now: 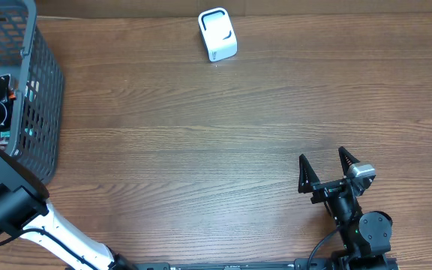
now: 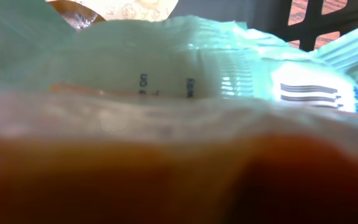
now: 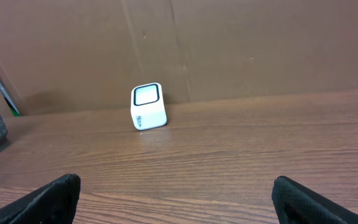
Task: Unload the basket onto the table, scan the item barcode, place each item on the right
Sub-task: 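Grasp the mint-green wipes pack with the left gripper and lift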
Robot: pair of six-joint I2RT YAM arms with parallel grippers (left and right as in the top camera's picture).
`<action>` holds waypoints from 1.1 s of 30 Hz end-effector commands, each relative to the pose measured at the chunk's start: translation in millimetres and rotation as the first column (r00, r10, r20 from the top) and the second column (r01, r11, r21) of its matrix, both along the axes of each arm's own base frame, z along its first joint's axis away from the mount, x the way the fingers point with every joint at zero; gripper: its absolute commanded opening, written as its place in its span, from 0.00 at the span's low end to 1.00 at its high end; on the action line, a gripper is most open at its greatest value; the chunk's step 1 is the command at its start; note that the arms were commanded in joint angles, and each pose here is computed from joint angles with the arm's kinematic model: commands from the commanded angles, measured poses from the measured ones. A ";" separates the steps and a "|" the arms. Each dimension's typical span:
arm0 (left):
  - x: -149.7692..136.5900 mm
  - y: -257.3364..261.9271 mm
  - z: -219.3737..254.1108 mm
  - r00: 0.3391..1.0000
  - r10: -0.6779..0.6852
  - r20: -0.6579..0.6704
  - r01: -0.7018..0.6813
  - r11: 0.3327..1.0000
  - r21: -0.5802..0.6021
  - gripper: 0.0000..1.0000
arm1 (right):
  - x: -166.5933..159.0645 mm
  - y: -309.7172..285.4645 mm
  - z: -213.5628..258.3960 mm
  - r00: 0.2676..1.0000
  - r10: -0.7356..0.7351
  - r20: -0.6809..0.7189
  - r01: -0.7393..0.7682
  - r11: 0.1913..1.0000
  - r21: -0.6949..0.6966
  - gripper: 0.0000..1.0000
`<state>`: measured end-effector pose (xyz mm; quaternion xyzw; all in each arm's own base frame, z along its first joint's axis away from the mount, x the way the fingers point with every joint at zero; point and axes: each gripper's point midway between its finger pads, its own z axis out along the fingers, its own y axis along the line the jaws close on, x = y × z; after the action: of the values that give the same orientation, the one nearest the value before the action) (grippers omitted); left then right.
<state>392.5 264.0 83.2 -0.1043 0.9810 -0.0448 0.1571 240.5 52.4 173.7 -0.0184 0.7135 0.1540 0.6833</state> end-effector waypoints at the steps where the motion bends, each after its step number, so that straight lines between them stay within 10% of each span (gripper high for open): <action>1: 12.8 4.0 51.3 0.995 0.017 0.100 -0.024 0.998 0.062 0.43 | 0.8 -1.7 -3.7 1.000 -0.010 -0.005 0.010 1.000 0.003 1.00; 19: -30.8 -42.4 335.7 0.774 0.133 0.620 -0.318 0.927 0.198 0.43 | 0.8 -1.8 -3.7 1.000 -0.010 -0.005 0.010 1.000 0.003 1.00; 33: -66.1 -204.0 329.3 0.869 0.038 0.494 -0.111 0.987 0.120 0.34 | 0.8 -1.8 -3.7 1.000 -0.010 -0.005 0.010 1.000 0.003 1.00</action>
<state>332.7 80.5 404.3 -0.1079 0.9090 0.0136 0.4023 240.5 52.5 173.7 -0.0184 0.7135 0.1542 0.6833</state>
